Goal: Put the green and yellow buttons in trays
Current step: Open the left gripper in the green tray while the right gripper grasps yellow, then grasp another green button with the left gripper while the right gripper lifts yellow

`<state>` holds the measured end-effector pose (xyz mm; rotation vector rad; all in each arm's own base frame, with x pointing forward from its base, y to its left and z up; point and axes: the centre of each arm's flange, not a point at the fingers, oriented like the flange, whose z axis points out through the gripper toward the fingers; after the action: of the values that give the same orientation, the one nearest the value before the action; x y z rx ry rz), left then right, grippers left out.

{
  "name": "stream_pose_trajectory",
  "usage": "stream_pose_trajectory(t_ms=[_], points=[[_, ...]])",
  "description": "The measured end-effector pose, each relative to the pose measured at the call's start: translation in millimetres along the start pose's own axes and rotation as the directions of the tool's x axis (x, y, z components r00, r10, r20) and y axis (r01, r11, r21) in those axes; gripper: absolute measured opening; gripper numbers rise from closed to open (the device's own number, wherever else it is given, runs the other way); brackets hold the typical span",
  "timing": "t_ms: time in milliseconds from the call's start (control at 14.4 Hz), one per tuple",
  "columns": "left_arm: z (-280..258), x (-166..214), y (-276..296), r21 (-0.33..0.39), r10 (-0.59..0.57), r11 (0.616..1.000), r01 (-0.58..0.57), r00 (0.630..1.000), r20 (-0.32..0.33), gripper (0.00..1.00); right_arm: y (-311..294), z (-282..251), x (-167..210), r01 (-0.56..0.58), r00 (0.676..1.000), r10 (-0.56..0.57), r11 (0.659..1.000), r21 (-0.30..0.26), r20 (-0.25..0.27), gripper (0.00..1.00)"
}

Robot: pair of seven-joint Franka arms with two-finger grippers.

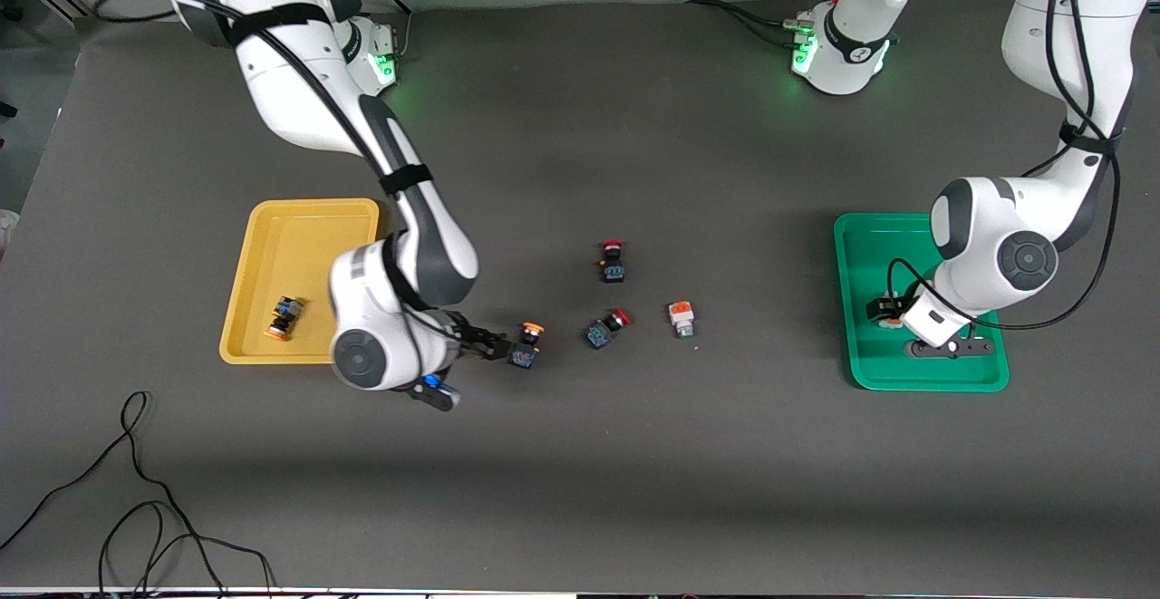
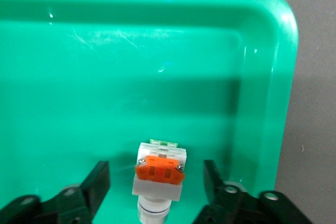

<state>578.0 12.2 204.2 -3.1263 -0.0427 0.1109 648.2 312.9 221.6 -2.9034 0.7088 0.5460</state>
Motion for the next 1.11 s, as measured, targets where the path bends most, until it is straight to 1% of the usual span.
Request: stream_pose_trajectory(t_ms=[69,139,347,554,624,693,762,832,970,1040,1109], points=[[-10,5,-1,0.004,-0.001,1.000,0.001,1.000,0.008,0.98,-7,9,-4,0.001,1.000,-0.001,1.000,0.006,-0.002,1.00],[-26,11,-3,0.009,-0.003,1.000,0.003,1.000,0.020,1.00,-14,18,-8,0.006,1.000,-0.006,1.000,0.007,-0.004,1.00],[-97,30,-5,0.027,-0.010,1.000,0.008,0.999,0.051,1.00,-25,43,-11,0.017,0.999,-0.016,1.000,0.011,-0.032,1.00],[-165,42,8,0.031,0.004,0.999,-0.005,0.999,0.040,1.00,-31,58,-7,0.023,0.999,-0.023,1.000,0.009,-0.040,0.99],[-177,44,17,0.030,0.010,0.999,-0.012,0.999,0.035,1.00,-34,61,-7,0.020,0.999,-0.020,1.000,0.009,-0.042,0.95],[-184,46,30,0.029,0.009,1.000,-0.009,1.000,0.029,1.00,-36,64,-7,0.005,0.999,-0.005,1.000,0.009,-0.044,0.80],[-185,45,47,0.029,-0.004,1.000,0.003,1.000,0.025,1.00,-37,67,-6,-0.009,0.999,0.009,1.000,0.008,-0.045,0.69],[-185,44,70,0.031,-0.019,0.999,0.019,1.000,0.023,1.00,-37,69,-5,-0.015,0.999,0.015,1.000,0.007,-0.045,0.56],[-182,36,126,0.033,-0.048,0.998,0.047,0.999,0.022,1.00,-35,64,0,-0.024,0.998,0.024,1.000,0.009,-0.051,0.39],[-178,30,159,0.033,-0.056,0.998,0.056,0.998,0.020,1.00,-32,58,5,-0.030,0.998,0.030,1.000,0.009,-0.056,0.32],[-175,23,193,0.032,-0.066,0.997,0.066,0.998,0.013,1.00,-27,49,11,-0.040,0.997,0.040,0.999,0.004,-0.059,0.30]])
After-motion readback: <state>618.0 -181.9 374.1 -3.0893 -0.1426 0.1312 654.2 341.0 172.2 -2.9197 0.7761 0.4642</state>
